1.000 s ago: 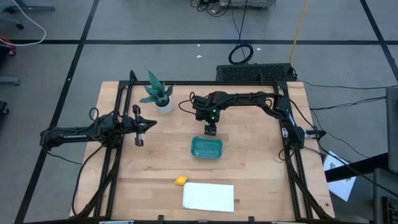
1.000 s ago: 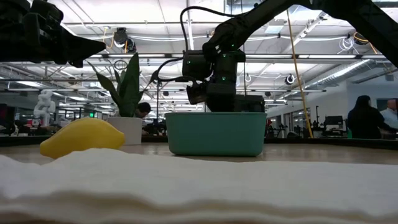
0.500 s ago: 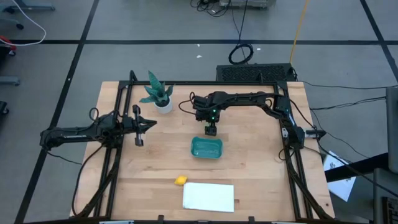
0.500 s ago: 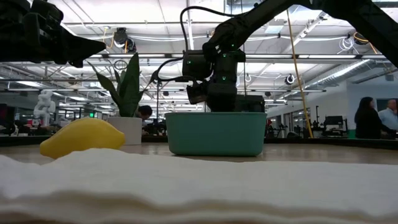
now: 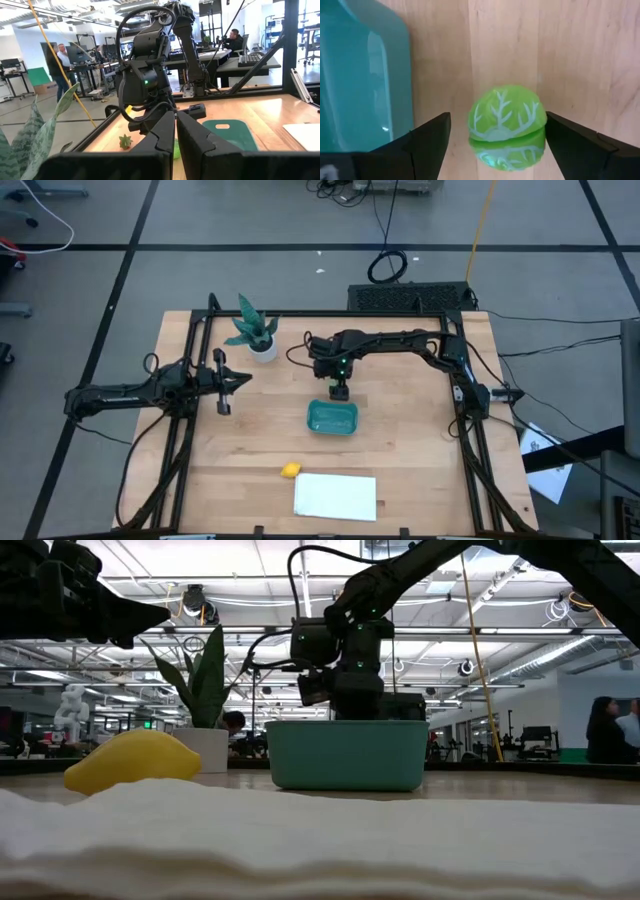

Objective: Pick and placing Produce into tupperware
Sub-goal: Put the green cabbage into the blue bin

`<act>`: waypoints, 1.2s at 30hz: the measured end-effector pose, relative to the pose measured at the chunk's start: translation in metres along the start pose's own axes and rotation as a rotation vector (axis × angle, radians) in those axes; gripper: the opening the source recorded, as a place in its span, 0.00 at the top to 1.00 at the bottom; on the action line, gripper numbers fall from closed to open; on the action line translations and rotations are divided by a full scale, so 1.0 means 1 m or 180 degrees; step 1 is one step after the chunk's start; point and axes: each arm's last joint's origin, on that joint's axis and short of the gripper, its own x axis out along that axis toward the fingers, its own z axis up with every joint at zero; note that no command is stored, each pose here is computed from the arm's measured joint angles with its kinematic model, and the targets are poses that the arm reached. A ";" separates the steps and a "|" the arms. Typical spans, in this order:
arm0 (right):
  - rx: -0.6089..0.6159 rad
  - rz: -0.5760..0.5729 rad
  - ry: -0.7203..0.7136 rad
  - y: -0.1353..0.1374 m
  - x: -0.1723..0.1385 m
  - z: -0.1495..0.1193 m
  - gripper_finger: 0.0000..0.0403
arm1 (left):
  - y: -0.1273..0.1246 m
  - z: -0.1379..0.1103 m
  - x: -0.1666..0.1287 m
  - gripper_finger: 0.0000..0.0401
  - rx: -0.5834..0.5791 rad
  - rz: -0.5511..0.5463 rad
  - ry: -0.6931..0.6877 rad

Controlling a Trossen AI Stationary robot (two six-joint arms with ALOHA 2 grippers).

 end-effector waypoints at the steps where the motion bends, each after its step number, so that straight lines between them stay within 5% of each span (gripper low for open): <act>1: 0.0037 -0.0004 -0.0024 0.000 0.000 0.001 0.23 | 0.000 0.000 0.000 0.94 0.0000 0.0000 0.0000; 8: 0.0019 -0.0027 -0.0098 -0.001 -0.004 0.003 0.17 | 0.000 0.000 0.000 0.94 -0.0001 0.0000 -0.0002; 19: -0.0593 -0.0241 -0.0300 0.006 -0.034 0.003 0.17 | 0.000 0.000 0.000 0.94 -0.0001 0.0001 -0.0001; 26: -0.1621 -0.0430 -0.0585 0.023 -0.078 -0.002 0.17 | 0.000 0.000 0.000 0.94 0.0000 0.0000 -0.0001; 36: -0.3224 -0.0605 -0.0361 0.036 -0.069 -0.003 0.17 | 0.000 0.000 0.000 0.94 -0.0001 -0.0002 0.0005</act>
